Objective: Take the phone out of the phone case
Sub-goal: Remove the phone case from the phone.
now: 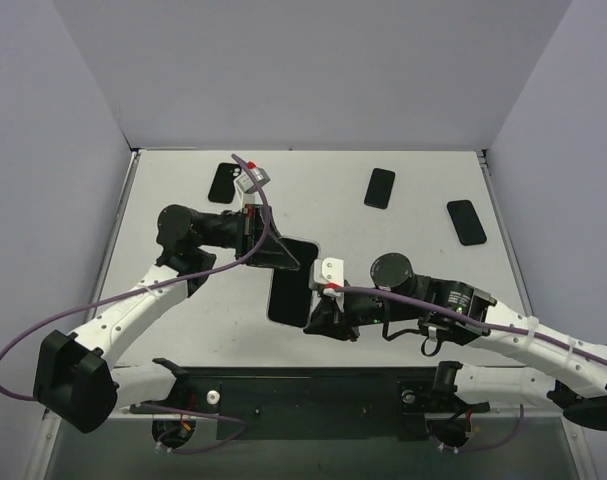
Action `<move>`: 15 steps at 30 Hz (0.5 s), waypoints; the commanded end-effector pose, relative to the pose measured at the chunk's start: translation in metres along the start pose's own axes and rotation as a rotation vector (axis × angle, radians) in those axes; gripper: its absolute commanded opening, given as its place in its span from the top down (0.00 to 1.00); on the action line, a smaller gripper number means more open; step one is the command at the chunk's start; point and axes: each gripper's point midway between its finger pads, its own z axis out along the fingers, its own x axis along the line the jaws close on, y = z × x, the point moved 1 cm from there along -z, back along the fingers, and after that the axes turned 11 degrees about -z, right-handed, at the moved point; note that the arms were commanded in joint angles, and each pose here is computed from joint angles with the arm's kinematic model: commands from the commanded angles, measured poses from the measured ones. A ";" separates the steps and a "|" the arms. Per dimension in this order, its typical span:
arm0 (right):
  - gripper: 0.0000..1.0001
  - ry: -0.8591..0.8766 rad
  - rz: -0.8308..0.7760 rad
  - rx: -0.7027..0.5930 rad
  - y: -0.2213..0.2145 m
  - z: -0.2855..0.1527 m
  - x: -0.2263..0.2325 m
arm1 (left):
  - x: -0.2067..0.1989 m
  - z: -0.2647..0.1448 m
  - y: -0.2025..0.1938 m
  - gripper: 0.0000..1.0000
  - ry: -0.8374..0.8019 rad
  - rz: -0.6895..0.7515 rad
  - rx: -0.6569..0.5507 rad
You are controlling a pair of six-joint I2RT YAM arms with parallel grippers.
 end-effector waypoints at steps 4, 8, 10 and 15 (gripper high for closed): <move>1.00 -0.517 -0.054 -0.077 0.011 -0.010 -0.092 | -0.029 0.015 0.012 1.00 -0.097 -0.050 -0.101; 1.00 -0.552 0.137 -0.072 -0.024 -0.018 -0.098 | -0.018 0.009 0.031 1.00 -0.042 -0.001 -0.229; 0.89 -0.542 0.273 -0.135 -0.035 -0.022 -0.100 | -0.004 0.001 0.042 1.00 0.024 0.003 -0.324; 0.50 -0.394 0.442 -0.243 -0.033 -0.023 -0.074 | 0.015 -0.017 0.059 1.00 0.087 0.010 -0.459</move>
